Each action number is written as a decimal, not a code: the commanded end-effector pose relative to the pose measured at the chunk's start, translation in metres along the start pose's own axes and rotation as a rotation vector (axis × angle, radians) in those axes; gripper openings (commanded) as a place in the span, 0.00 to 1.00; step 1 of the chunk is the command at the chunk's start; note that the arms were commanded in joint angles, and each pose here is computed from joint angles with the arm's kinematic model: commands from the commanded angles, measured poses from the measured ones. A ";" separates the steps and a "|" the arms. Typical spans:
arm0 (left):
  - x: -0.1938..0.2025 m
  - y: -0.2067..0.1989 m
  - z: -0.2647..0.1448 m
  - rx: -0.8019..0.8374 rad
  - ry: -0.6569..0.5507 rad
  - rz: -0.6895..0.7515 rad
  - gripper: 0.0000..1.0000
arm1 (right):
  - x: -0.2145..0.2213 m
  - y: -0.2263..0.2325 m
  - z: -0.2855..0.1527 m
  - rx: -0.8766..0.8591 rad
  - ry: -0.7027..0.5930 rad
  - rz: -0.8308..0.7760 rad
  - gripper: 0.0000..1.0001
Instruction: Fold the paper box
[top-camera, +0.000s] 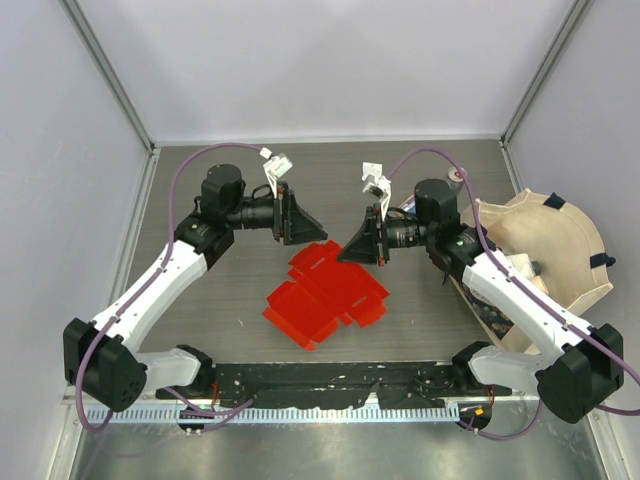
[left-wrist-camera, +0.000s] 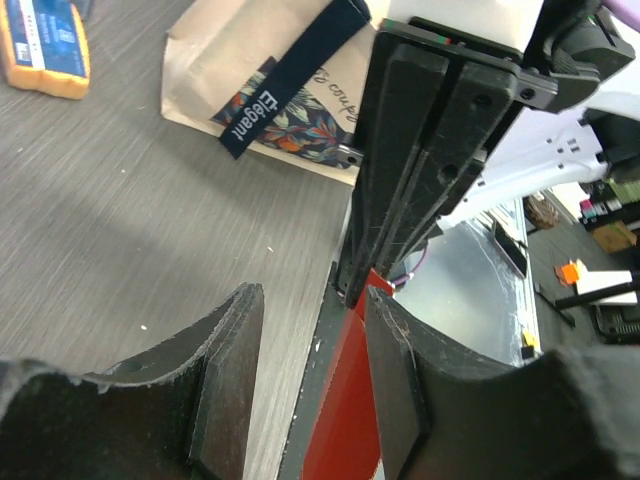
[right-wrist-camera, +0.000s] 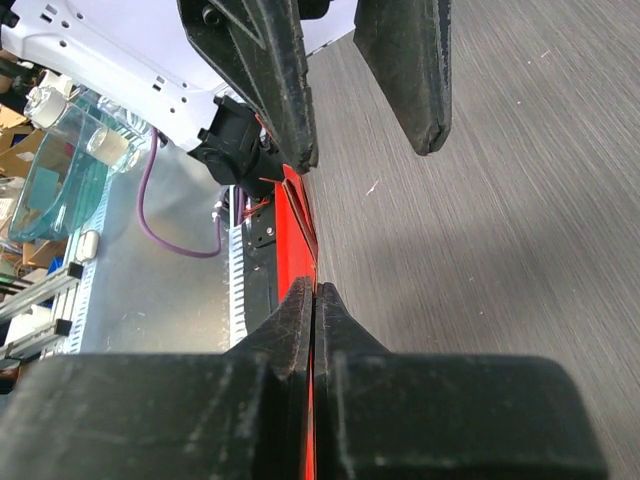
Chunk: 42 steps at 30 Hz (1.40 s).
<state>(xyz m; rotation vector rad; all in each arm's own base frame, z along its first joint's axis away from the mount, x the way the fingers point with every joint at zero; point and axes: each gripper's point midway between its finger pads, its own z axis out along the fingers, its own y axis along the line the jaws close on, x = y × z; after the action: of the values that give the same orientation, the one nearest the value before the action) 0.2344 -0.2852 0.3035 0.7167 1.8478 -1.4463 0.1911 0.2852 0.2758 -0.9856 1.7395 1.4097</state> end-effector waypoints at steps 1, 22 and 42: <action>-0.005 -0.027 -0.004 0.127 -0.013 0.076 0.48 | -0.019 0.014 0.000 -0.044 -0.030 -0.071 0.01; 0.014 -0.043 -0.003 0.208 0.058 0.079 0.41 | -0.034 0.021 0.011 -0.068 -0.068 -0.106 0.01; 0.019 -0.056 -0.006 0.213 0.065 0.139 0.00 | -0.042 0.028 0.012 -0.092 -0.107 -0.122 0.01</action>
<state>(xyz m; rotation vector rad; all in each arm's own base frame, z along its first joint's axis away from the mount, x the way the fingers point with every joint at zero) 0.1894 -0.2960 0.3086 0.9568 1.7304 -1.5793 0.1843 0.3040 0.2877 -1.0234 1.6845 1.4729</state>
